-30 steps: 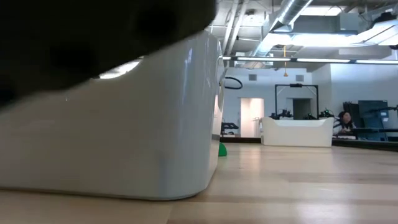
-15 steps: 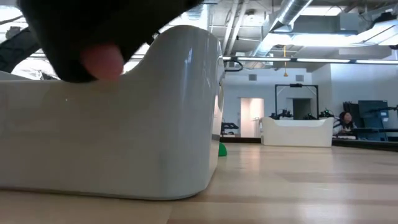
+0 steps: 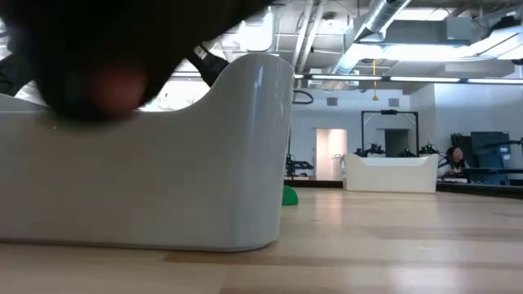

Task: Sort & place blocks by color
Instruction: Put the top green block into the transparent bin

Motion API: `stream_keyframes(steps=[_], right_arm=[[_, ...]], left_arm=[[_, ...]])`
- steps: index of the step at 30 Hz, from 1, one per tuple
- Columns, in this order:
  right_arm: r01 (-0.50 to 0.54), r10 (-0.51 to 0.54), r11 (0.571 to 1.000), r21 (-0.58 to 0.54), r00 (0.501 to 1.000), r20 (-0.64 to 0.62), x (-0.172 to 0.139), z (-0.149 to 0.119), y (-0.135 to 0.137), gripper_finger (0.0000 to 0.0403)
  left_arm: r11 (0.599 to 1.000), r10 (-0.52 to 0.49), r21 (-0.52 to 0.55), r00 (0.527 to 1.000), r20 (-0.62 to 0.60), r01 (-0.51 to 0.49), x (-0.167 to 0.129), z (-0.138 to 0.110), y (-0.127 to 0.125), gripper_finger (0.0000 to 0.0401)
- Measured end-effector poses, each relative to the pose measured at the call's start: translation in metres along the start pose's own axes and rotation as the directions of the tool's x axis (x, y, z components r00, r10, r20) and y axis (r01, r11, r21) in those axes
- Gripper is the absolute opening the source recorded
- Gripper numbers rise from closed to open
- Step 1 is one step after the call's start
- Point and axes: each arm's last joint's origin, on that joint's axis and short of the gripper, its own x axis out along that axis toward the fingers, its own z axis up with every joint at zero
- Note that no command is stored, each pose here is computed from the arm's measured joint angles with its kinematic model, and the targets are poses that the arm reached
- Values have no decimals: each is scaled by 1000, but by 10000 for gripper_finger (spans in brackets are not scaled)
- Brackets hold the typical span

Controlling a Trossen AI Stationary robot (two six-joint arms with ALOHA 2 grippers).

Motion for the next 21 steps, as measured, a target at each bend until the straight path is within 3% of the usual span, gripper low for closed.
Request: stream_keyframes(steps=[4, 10, 17, 21], right_arm=[[41, -41, 999, 17, 999, -26, 5, -2, -7, 131], [224, -208, 971, 82, 963, -170, 27, -14, -45, 131], [294, -248, 944, 152, 932, -264, 71, -12, -123, 131], [220, -167, 957, 187, 950, -264, 103, -19, -177, 131]], left_arm=[[993, -113, 52, 984, 135, 107, -33, 25, -13, 311], [958, -278, 135, 931, 236, 252, -100, 38, -43, 286], [954, -270, 236, 878, 395, 187, -169, 20, -105, 194], [963, -221, 250, 823, 523, 100, -191, -1, -143, 162]])
